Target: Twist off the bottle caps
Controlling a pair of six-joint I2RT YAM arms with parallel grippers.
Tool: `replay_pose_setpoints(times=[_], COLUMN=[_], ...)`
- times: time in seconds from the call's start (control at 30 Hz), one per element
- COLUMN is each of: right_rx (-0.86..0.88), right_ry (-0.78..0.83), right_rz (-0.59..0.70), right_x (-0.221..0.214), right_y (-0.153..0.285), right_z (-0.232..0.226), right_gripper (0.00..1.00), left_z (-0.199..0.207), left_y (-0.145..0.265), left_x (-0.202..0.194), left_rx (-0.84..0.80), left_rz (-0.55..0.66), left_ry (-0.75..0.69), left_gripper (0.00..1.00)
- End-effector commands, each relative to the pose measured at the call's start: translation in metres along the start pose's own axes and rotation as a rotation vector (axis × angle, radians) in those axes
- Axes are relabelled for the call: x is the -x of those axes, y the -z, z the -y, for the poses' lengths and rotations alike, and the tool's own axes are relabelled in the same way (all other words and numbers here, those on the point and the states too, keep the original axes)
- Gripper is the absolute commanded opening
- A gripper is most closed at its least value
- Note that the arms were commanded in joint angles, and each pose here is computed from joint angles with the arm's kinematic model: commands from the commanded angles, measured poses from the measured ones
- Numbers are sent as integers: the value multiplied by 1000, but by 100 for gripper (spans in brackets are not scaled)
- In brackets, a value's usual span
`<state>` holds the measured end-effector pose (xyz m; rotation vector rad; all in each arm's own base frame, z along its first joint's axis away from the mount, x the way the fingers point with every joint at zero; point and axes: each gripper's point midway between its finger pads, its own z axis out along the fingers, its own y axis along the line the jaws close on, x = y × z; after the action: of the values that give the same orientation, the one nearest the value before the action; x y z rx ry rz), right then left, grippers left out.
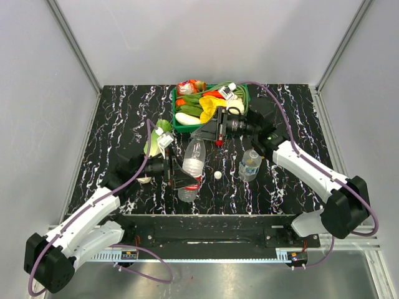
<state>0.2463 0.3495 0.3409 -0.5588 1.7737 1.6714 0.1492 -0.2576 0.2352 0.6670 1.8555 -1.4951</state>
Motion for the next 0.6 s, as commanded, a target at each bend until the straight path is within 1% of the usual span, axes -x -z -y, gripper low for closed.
replay_pose_setpoints(times=[0.0,0.17,0.4,0.57], right_rx=[-5,-116,-321,-396], right_ry=[71,117,208,259], right_rz=[6,0,50,90], right_x=[3,1,9,16], right_y=[6,11,31,39], right_z=[-10,9,34,42], right_gripper=[0,0,0,0], left_z=[13,6,-11,-28], left_y=[2,4,18,32], left_x=[29,33,43,49], left_rx=[-5,58,230,378], left_rz=[79,88,119,169], left_ry=[-92,-103,-130,-135], left_gripper=[99,99,99,99])
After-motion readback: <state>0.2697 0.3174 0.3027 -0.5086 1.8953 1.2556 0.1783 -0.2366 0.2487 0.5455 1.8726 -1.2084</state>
